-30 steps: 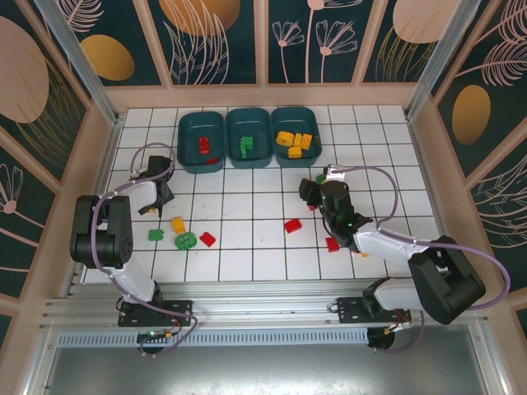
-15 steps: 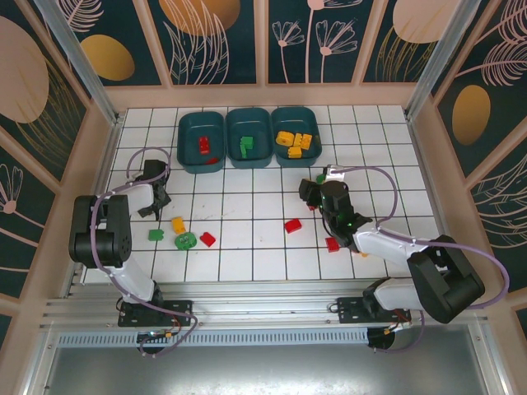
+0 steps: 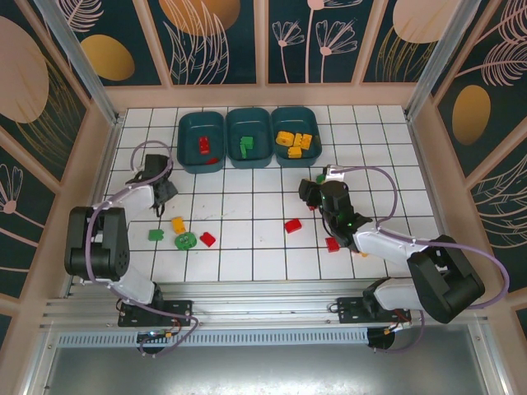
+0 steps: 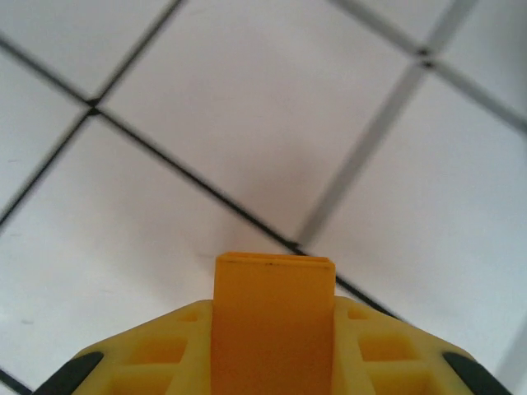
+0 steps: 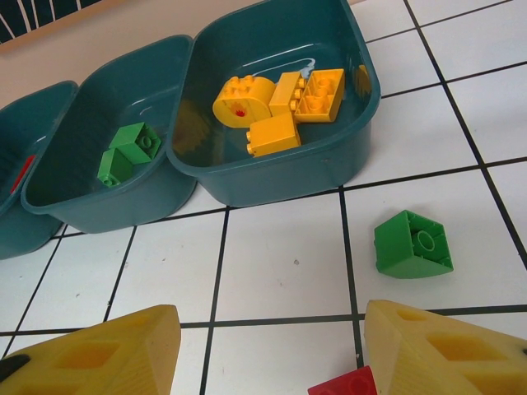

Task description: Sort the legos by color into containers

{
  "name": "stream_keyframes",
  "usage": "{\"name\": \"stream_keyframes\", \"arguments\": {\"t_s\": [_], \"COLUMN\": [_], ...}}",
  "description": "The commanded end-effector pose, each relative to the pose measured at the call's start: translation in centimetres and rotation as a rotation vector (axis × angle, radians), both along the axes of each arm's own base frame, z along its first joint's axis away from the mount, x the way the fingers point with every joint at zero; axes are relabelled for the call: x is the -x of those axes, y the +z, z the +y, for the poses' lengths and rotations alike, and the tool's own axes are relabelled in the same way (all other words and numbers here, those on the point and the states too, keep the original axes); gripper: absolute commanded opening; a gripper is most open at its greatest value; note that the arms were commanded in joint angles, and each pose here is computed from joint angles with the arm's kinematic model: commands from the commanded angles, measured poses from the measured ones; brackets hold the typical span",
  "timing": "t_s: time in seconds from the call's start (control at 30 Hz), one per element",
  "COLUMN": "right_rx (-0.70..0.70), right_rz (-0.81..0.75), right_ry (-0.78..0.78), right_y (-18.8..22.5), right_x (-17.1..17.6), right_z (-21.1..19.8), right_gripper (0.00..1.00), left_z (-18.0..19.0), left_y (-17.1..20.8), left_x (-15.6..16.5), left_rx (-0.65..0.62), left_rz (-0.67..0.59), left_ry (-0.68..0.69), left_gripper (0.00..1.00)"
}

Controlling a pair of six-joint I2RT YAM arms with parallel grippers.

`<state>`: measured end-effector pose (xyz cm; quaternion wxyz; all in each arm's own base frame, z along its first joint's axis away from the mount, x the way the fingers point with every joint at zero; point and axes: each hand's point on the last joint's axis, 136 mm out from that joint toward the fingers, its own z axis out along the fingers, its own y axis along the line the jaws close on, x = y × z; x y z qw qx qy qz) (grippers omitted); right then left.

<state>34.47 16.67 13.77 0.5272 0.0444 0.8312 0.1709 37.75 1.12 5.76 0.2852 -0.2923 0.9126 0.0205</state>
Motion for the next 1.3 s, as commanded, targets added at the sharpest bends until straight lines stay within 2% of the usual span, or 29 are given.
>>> {"name": "stream_keyframes", "arguments": {"t_s": [0.0,0.13,0.23,0.3,0.4,0.57,0.73,0.83,0.97,1.1,1.27], "right_rx": [-0.009,-0.022,-0.046,-0.052,-0.059,-0.106,-0.103,-0.103,-0.1,-0.096,-0.069], "right_rz": [-0.021,-0.008,0.002,-0.014,-0.038,-0.067,-0.077,-0.078,-0.078,-0.079,-0.086], "right_ry": [-0.06,-0.09,-0.078,-0.089,-0.118,-0.146,-0.164,-0.164,-0.165,-0.169,-0.186], "right_y": [0.5,0.1,0.2,0.7,1.4,2.3,2.5,2.5,2.5,2.5,2.6], "right_x": [-0.5,-0.6,-0.5,-0.3,0.1,0.3,0.3,0.3,0.3,0.3,0.2], "right_z": [-1.0,-1.7,-1.5,-1.9,-2.7,-4.0,-4.5,-4.5,-4.5,-4.6,-5.0], "right_gripper": [0.61,0.61,0.61,0.61,0.61,0.61,0.61,0.61,0.63,0.64,0.64], "left_z": [-9.0,-21.5,-31.2,-35.6,-39.8,-42.8,-43.7,-43.7,-43.8,-43.7,-42.5], "left_y": [6.7,10.5,13.9,14.8,14.7,12.3,10.7,10.1,10.0,11.7,15.3], "left_x": [-4.7,-8.5,-9.4,-10.4,-12.7,-16.3,-17.9,-18.2,-18.0,-17.8,-16.9], "left_rx": [0.11,0.227,0.373,0.396,0.458,0.464,0.464,0.467,0.469,0.465,0.408], "left_rz": [-0.173,-0.261,-0.368,-0.405,-0.411,-0.388,-0.392,-0.392,-0.382,-0.408,-0.443], "left_ry": [-0.203,-0.501,-0.71,-0.798,-0.877,-0.903,-0.893,-0.882,-0.886,-0.905,-0.922], "left_gripper": [0.16,0.16,0.14,0.15,0.15,0.17,0.22,0.28,0.43,0.6,0.64]}}
